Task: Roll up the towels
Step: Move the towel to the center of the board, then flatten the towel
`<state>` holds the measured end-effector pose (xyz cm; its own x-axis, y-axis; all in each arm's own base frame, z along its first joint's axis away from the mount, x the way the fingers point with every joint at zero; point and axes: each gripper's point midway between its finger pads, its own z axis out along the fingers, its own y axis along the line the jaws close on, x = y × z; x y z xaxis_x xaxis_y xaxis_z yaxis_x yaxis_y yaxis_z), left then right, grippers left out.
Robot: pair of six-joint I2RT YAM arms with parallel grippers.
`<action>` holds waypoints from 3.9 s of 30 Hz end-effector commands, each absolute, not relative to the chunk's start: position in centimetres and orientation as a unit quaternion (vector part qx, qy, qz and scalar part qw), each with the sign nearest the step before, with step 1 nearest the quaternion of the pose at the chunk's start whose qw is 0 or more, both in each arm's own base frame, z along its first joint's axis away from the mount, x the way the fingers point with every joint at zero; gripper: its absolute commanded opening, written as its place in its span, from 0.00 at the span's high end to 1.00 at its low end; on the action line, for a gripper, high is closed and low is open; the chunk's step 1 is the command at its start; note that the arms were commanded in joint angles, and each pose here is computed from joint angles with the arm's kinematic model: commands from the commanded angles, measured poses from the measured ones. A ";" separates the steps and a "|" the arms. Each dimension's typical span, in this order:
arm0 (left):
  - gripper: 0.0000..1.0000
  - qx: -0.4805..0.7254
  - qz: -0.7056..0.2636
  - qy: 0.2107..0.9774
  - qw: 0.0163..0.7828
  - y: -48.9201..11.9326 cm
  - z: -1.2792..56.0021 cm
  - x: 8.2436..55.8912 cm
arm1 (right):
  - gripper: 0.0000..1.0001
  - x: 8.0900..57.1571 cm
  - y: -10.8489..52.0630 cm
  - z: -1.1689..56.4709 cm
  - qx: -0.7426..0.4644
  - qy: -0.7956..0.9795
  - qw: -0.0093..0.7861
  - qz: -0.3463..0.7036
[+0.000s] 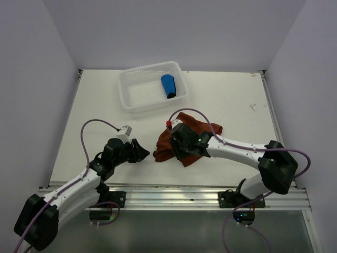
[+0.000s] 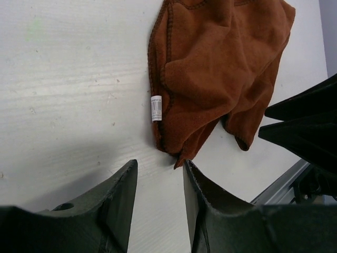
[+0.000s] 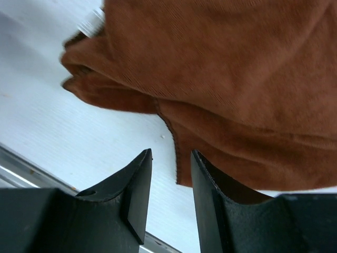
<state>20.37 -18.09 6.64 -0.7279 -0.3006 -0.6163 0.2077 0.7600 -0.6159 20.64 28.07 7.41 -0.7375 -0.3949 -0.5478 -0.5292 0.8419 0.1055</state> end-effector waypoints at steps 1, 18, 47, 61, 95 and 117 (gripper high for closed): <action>0.57 -0.030 -0.356 0.853 0.380 -18.6 7.0 21.0 | 0.59 20.8 26.5 7.5 -0.239 0.917 0.301 0.108; 0.57 -0.019 -0.371 0.853 0.367 -19.3 6.5 20.8 | 0.93 18.6 24.4 3.0 -0.232 0.927 0.293 0.042; 0.50 0.028 -0.347 0.812 0.467 -19.0 16.7 23.7 | 1.00 20.8 18.6 34.0 -0.178 0.825 0.530 0.088; 0.51 0.020 -0.370 0.824 0.429 -19.6 13.1 22.6 | 0.95 25.2 5.3 17.9 0.047 0.920 0.384 -0.059; 0.50 0.006 -0.342 0.846 0.410 -18.4 9.2 21.6 | 0.58 21.9 20.9 4.5 -0.226 0.941 0.246 0.050; 0.49 0.009 -0.334 0.850 0.408 -18.1 8.7 21.4 | 1.00 27.4 11.1 23.2 -0.055 0.890 0.447 -0.072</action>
<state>21.02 -17.93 7.93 -0.6936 -0.2547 -0.6738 0.2634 0.7810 -0.5663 25.46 16.76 15.41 -0.6901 -0.2830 -0.6661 -0.2499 0.9569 -0.1476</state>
